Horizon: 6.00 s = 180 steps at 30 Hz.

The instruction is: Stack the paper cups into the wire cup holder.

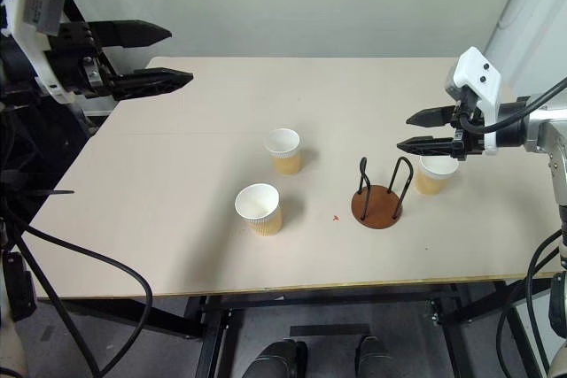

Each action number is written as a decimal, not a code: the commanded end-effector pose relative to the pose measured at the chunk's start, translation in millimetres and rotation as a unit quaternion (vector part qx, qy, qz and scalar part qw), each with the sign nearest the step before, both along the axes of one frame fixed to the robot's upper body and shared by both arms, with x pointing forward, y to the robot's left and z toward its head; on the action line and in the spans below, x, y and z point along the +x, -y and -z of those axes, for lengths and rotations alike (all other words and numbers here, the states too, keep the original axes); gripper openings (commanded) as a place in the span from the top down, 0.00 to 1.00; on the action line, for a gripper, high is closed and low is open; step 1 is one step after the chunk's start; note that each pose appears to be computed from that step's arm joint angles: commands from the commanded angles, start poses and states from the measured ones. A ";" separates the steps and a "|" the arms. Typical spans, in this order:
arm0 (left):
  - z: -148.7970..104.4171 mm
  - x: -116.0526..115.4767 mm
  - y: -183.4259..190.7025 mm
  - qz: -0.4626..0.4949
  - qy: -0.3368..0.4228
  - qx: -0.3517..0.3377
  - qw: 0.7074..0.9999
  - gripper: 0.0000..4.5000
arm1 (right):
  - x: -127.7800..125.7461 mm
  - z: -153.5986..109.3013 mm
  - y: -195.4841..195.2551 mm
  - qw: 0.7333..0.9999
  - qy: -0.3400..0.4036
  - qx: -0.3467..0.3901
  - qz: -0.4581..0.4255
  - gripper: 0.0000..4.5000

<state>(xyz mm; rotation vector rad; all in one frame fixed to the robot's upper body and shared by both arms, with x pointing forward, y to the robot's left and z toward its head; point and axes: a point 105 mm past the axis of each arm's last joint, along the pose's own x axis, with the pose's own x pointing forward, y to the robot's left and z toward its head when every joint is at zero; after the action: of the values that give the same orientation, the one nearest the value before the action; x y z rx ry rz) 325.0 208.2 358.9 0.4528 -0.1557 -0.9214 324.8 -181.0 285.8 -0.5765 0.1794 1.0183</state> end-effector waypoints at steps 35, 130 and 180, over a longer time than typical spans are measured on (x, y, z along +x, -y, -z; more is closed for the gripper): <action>13.8 -18.8 39.0 0.172 -0.046 0.088 0.980 0.06 | -43.8 48.5 22.4 0.991 -0.123 -0.040 0.038 0.15; 21.8 -41.6 35.9 0.141 -0.050 0.086 0.985 0.06 | 19.6 113.7 -45.7 0.990 -0.134 -0.021 0.044 0.19; 18.2 -43.2 30.6 0.129 -0.042 0.089 0.987 0.06 | 65.2 88.0 63.7 0.933 -0.012 -0.359 0.014 0.04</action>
<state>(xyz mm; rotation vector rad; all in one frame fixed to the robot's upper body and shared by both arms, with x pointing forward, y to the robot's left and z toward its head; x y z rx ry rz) 288.3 175.1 329.0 0.5373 -0.0155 -1.2370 386.9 -242.9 190.2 -1.1814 0.6046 0.9319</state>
